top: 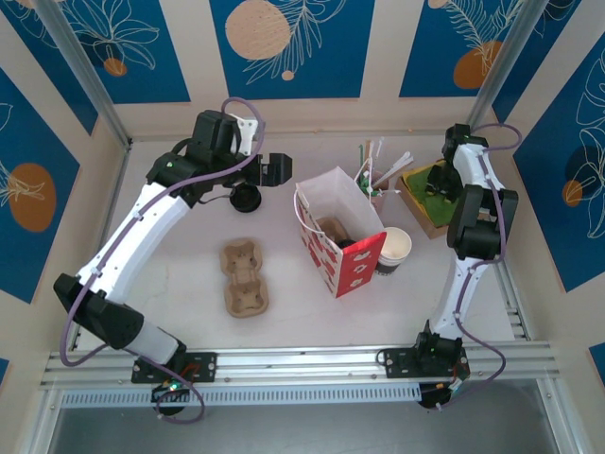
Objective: Pack the takeout coffee
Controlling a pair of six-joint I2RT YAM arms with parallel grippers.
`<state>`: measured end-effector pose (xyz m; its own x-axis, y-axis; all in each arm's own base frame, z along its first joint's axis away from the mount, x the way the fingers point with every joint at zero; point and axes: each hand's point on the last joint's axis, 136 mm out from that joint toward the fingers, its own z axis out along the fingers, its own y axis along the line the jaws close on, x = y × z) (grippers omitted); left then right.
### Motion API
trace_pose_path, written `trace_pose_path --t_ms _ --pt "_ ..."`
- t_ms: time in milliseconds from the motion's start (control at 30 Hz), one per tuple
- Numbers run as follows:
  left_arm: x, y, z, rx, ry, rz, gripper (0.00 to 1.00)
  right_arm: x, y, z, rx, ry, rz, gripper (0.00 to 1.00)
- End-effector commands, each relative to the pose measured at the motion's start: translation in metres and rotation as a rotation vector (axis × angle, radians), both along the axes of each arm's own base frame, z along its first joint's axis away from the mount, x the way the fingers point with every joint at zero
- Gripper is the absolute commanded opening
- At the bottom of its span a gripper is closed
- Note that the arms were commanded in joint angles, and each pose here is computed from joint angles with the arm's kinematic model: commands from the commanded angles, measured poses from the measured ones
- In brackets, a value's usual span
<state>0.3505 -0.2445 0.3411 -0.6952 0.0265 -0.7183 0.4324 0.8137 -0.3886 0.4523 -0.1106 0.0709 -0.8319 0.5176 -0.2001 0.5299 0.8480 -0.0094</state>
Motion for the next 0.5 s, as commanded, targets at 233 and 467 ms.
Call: trace_pose_path --t_ms 233,467 --pt "-0.009 0.007 0.010 -0.032 -0.012 0.000 1.00 -0.002 0.000 0.016 -0.019 -0.016 0.002 0.81" --pt "-0.011 0.009 0.009 -0.025 -0.013 0.002 1.00 -0.007 -0.001 -0.004 -0.018 0.036 0.002 0.87"
